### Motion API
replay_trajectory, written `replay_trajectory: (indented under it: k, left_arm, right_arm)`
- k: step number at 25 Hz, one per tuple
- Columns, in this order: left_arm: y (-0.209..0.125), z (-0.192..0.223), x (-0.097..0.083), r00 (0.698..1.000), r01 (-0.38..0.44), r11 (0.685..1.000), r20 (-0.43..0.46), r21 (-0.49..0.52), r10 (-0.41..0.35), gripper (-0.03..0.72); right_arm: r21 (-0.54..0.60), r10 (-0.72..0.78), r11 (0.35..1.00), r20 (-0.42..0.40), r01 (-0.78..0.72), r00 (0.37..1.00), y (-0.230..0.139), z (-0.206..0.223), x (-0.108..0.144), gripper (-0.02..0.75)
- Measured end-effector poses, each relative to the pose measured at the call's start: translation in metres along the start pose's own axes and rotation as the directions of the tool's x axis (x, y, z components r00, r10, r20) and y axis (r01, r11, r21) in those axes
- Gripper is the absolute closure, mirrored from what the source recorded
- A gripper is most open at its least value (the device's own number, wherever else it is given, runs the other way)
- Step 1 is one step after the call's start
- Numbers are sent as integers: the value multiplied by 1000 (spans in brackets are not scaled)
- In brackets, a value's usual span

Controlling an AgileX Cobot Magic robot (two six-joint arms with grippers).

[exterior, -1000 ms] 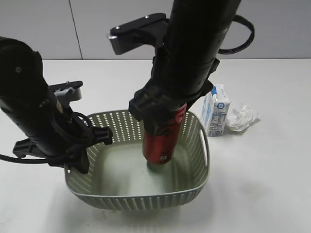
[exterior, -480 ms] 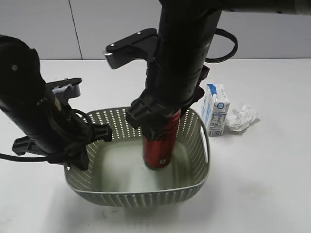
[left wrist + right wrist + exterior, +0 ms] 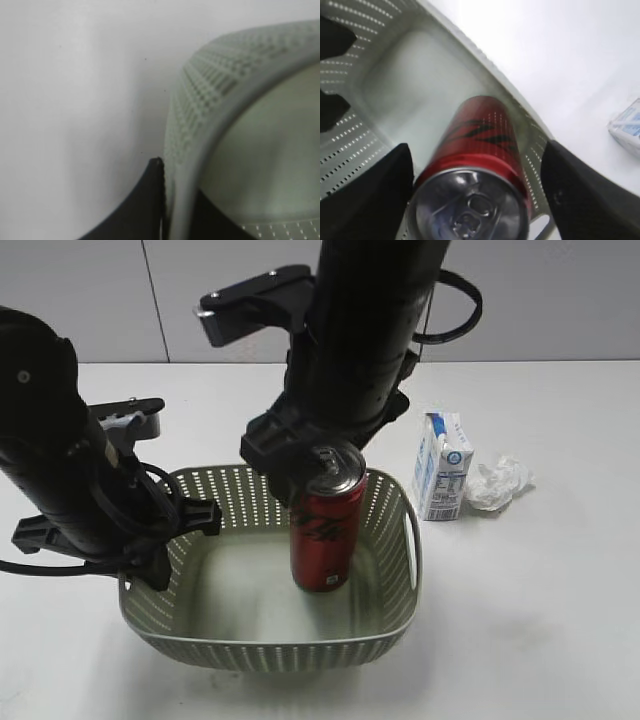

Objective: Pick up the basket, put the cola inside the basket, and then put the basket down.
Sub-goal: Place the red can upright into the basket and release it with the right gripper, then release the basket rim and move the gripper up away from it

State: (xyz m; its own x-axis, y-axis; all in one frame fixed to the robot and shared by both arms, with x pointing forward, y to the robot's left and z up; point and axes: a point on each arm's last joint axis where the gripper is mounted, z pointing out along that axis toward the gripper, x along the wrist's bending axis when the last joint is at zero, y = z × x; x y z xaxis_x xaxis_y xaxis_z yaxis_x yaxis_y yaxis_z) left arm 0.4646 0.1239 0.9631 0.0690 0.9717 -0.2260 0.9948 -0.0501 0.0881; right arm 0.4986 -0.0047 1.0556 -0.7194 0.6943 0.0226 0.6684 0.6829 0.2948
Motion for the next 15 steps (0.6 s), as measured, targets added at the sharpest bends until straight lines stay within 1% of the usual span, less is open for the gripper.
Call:
replay_trajectory:
  k: [4, 7, 10, 12, 15]
  left_arm:
    - [-1, 0, 0, 1000, -1, 1000, -4, 10, 1, 688]
    - [-2, 0, 1, 1000, 0, 1000, -8, 20, 0, 688]
    - [-4, 0, 1, 1000, 4, 999, -15, 42, -4, 688]
    - [-5, 0, 2, 1000, 4, 999, -21, 54, -3, 688]
    - [-5, -2, 1, 1000, 3, 998, -25, 68, -2, 688]
  right_arm:
    - [-29, 1, 1000, 8, -1, 1000, 9, -20, 0, 129]
    - [-88, 20, 996, 32, -18, 999, 19, -39, -2, 129]
    - [-157, 39, 987, 34, -33, 999, 27, -59, -6, 129]
    - [-188, 65, 981, 35, -57, 997, 29, -69, -15, 129]
    - [-211, 162, 966, 30, -152, 986, 25, -81, -50, 130]
